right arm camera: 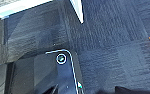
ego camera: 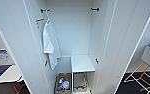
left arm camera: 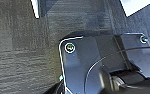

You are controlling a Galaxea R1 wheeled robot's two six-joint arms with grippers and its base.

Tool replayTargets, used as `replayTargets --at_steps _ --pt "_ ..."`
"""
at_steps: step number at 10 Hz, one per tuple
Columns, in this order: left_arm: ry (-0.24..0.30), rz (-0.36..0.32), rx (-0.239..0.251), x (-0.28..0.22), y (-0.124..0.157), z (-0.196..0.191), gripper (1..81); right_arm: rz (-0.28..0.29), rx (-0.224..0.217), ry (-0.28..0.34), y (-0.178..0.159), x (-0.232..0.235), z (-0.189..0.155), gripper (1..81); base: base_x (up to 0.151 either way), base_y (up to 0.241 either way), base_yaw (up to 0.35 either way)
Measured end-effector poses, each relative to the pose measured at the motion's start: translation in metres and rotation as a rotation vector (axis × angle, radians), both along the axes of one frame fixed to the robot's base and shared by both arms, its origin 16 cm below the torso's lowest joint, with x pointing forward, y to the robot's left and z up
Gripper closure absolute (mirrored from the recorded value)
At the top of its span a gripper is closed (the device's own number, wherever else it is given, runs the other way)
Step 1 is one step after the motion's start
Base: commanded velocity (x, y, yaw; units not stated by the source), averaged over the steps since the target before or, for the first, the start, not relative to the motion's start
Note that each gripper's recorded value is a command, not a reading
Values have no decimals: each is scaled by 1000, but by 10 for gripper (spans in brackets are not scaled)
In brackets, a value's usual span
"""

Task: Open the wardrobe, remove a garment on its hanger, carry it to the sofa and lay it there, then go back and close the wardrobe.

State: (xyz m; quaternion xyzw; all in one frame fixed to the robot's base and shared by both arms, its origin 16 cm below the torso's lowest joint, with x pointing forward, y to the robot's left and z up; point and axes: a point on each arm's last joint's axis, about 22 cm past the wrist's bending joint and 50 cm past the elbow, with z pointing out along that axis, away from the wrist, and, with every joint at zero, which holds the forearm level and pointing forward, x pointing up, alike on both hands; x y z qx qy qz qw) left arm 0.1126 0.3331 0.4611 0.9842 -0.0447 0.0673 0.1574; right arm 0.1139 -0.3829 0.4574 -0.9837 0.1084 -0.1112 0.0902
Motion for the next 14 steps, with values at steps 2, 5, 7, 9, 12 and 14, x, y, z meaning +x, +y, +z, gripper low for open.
replayTargets --at_steps 2,5,7,9,12,14 --pt "-39 31 19 32 39 18 10 -29 -30 -74 -33 59 19 10 0 0 0" --pt "-173 183 1 128 73 53 10 -97 -63 -120 -79 103 43 10 0 0 0" --pt "-207 308 26 166 121 77 10 -214 -75 -177 -122 150 73 10 0 0 0" --pt "-261 391 27 210 151 103 10 -292 -110 -219 -171 173 101 10 0 0 0" --pt "-359 441 68 266 206 151 10 -305 -113 -282 -189 229 135 10 0 0 0" --pt "-411 468 88 300 231 180 10 -334 -155 -373 -232 284 188 10 0 0 0"
